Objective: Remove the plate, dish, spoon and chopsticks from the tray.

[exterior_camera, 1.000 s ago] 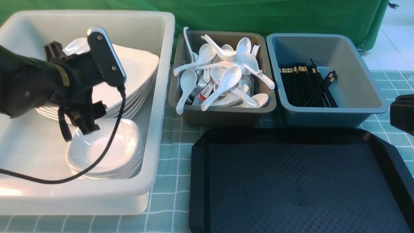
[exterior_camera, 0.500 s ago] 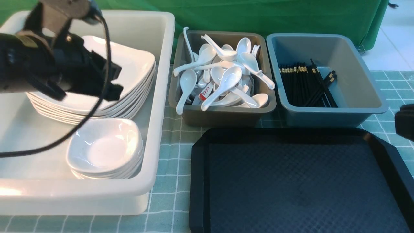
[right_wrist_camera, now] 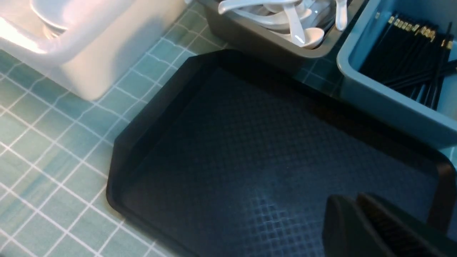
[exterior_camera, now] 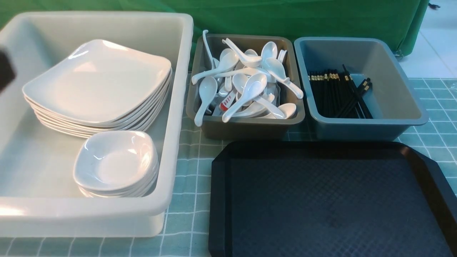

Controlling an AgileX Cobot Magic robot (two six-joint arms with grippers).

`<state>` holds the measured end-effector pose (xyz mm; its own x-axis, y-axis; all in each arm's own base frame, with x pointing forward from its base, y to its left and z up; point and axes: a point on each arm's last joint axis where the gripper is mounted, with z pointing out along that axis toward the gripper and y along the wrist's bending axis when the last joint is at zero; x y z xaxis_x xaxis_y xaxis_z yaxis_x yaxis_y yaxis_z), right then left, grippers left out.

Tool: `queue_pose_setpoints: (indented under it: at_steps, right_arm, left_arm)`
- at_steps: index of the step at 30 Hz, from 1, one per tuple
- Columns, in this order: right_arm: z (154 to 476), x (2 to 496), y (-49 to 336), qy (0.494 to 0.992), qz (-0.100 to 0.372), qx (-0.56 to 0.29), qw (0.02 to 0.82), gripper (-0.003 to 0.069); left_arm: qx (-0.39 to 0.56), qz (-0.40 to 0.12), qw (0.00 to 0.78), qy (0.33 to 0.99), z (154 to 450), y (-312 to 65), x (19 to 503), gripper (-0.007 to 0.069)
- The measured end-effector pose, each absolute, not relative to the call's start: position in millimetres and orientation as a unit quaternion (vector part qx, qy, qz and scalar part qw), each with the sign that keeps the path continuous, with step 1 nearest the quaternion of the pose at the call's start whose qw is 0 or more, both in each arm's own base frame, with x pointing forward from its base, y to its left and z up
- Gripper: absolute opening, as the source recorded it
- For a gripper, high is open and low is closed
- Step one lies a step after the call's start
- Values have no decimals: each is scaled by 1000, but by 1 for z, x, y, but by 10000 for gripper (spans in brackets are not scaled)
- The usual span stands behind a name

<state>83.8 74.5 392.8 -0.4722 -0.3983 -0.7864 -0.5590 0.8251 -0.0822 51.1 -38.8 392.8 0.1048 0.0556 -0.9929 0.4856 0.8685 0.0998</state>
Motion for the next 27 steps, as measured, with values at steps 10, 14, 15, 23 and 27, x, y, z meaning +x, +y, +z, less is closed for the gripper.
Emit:
queue_pose_setpoints:
  at_steps: [10, 14, 15, 23, 27]
  right_arm:
    - [393, 84, 75, 855, 101, -272, 430, 87]
    - [394, 84, 76, 852, 106, -273, 435, 88]
    - [394, 84, 76, 850, 108, -273, 437, 89]
    - [395, 83, 77, 847, 113, -276, 440, 90]
    - [398, 92, 63, 856, 87, -218, 461, 79]
  left_arm:
    - [207, -125, 738, 631, 341, -29, 20, 9]
    - [232, -115, 716, 648, 333, -31, 20, 9]
    - [237, -114, 712, 652, 332, -32, 20, 9]
    - [245, -114, 704, 657, 330, -32, 20, 11]
    - [247, -108, 703, 658, 329, -32, 20, 11]
